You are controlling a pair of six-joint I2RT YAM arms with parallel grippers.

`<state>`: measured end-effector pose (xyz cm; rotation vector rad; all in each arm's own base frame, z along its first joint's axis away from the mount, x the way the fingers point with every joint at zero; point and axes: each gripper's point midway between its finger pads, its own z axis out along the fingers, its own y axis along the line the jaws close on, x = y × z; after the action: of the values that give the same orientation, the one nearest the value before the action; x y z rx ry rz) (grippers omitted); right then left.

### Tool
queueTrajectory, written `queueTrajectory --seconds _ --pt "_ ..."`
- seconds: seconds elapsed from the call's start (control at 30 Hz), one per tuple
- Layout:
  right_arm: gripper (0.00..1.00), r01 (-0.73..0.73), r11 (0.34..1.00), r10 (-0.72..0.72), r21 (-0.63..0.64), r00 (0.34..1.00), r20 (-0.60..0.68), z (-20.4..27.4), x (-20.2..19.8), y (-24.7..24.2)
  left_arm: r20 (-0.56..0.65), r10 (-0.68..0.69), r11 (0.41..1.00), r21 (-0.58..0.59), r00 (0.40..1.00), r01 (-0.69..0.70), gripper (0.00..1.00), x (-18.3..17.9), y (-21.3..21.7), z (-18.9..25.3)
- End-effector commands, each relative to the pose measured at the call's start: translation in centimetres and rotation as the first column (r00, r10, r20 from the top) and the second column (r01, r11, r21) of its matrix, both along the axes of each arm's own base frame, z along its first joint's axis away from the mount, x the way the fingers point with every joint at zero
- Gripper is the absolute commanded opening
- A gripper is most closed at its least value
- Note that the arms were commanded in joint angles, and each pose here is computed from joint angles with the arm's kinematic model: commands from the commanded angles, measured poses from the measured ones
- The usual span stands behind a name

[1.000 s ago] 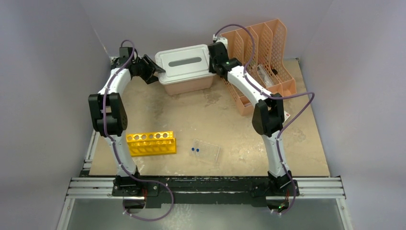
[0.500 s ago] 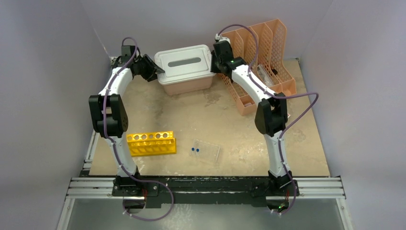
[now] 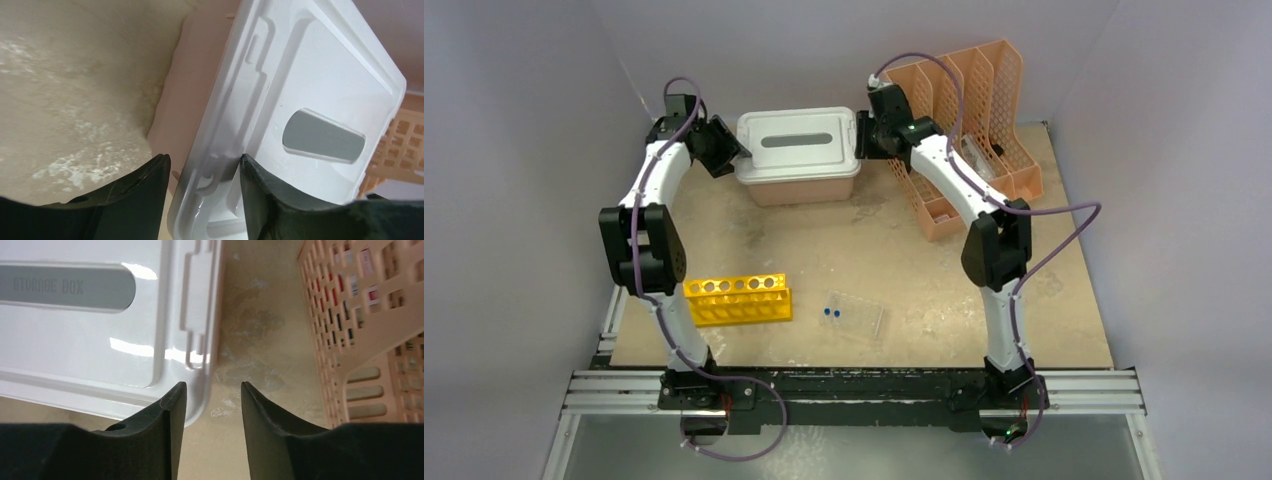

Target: Organize the chemistry lab equipment

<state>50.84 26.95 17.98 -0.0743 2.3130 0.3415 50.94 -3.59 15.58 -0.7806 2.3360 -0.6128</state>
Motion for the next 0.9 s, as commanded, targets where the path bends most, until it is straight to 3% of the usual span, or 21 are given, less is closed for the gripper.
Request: queueTrajectory --seconds 0.0,0.3,0.5,0.7,0.87 --pt "0.50 0.055 0.999 -0.054 -0.004 0.989 0.136 7.3 1.2 -2.5 0.142 0.060 0.989 0.129 0.988 -0.079 0.55 1.5 4.4 5.7" --pt "0.64 0.134 0.991 -0.129 0.003 0.952 0.279 13.4 -4.3 -7.4 0.283 0.078 0.949 0.274 0.956 -0.159 0.66 -3.1 6.4 13.8" --pt "0.73 0.259 0.963 -0.221 -0.069 0.913 0.342 13.8 -11.0 -13.9 0.378 0.058 0.940 0.290 0.924 -0.178 0.67 -8.7 5.9 16.7" --pt "0.76 0.317 0.945 -0.284 -0.079 0.917 0.281 12.0 -17.5 -17.6 0.474 0.064 0.937 0.274 0.878 -0.216 0.70 -13.3 5.3 18.3" --pt "0.80 0.335 0.941 -0.306 -0.056 0.908 0.286 12.0 -21.5 -19.7 0.481 0.097 0.939 0.245 0.872 -0.240 0.72 -16.3 5.1 18.5"
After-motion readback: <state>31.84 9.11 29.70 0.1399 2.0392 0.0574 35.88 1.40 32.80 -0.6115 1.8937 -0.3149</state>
